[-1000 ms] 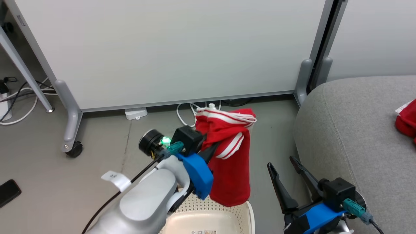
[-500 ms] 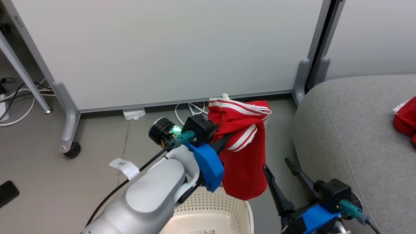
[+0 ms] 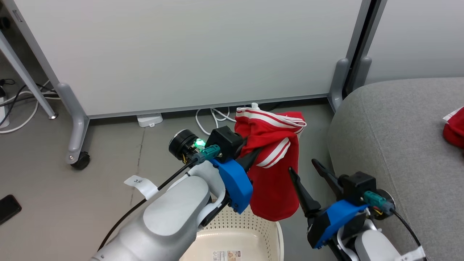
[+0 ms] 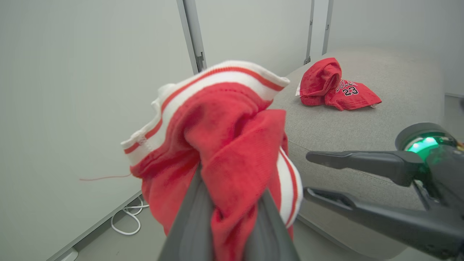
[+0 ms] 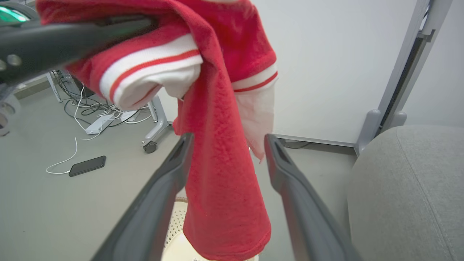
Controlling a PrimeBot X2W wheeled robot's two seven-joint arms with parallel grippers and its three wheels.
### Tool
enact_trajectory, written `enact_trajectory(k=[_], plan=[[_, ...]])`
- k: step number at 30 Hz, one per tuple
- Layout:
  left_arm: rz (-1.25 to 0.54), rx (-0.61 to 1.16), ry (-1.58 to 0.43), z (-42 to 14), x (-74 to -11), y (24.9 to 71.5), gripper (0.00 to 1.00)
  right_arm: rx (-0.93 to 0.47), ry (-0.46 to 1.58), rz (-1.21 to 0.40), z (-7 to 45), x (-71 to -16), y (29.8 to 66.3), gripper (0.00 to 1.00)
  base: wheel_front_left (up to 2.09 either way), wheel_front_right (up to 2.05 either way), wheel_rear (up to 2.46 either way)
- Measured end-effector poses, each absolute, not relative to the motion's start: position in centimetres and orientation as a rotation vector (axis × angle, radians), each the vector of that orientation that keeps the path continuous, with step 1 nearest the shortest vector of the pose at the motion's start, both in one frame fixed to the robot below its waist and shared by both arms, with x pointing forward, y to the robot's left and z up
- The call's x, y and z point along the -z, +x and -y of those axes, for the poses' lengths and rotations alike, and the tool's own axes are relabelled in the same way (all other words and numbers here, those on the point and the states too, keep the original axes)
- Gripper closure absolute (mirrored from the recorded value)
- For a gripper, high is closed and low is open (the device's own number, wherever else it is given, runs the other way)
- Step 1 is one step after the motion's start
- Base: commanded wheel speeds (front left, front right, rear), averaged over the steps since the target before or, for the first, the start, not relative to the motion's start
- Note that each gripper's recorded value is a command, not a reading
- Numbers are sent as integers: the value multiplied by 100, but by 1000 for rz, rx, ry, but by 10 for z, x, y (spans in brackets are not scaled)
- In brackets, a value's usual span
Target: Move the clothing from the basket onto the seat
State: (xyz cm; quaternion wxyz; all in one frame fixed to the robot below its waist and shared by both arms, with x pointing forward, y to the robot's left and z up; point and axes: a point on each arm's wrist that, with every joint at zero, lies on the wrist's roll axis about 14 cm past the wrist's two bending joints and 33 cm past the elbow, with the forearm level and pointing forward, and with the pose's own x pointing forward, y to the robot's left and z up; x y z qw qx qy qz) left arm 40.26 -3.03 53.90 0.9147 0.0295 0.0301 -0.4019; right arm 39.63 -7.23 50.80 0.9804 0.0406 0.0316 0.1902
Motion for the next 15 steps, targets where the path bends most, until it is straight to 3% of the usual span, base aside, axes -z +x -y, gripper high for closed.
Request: enact_trajectory(k=[14,15], plan=[[-90,840,43,32,-528,412,100,-456,59,-237,44,-471,449,0,0,0,0],[-90,839,39,32,-528,412,100,-461,52,-249,42,-468,451,28,0,0,0]])
